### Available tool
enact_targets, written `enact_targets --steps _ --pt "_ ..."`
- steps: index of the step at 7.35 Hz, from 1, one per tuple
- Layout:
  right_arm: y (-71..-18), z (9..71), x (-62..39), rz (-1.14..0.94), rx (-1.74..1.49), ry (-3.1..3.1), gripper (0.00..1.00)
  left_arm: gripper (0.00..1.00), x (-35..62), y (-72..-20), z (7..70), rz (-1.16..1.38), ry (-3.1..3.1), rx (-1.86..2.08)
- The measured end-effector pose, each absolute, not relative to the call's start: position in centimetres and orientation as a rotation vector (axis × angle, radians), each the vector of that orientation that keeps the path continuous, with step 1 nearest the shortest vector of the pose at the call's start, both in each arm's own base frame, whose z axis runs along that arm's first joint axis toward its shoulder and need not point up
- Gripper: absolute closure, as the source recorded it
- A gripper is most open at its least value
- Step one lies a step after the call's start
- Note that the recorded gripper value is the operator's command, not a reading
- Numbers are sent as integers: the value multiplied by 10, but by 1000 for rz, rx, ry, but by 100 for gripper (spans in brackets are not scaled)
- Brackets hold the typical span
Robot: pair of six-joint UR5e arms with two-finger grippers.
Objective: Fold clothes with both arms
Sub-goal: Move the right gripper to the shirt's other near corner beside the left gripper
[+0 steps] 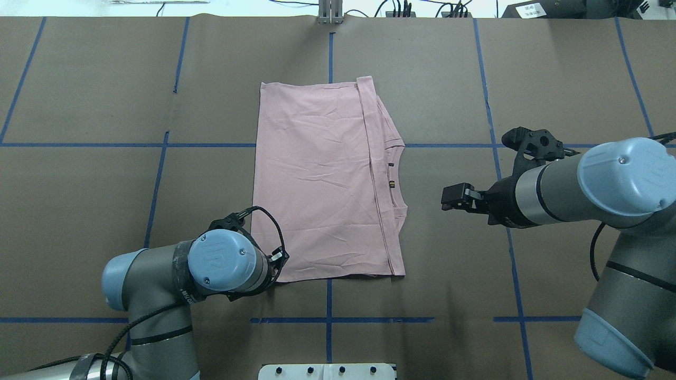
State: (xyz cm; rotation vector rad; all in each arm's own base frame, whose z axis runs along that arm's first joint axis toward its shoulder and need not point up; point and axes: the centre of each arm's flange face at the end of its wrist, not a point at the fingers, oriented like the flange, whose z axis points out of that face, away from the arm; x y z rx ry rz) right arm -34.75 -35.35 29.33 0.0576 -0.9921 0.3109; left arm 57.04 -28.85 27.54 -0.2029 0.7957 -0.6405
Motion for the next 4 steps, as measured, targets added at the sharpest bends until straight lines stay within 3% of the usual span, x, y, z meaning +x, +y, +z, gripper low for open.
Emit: enact_targets --steps 4 --pt "-354 295 -351 310 52 -986 0 100 550 -272 250 -620 794 -214"
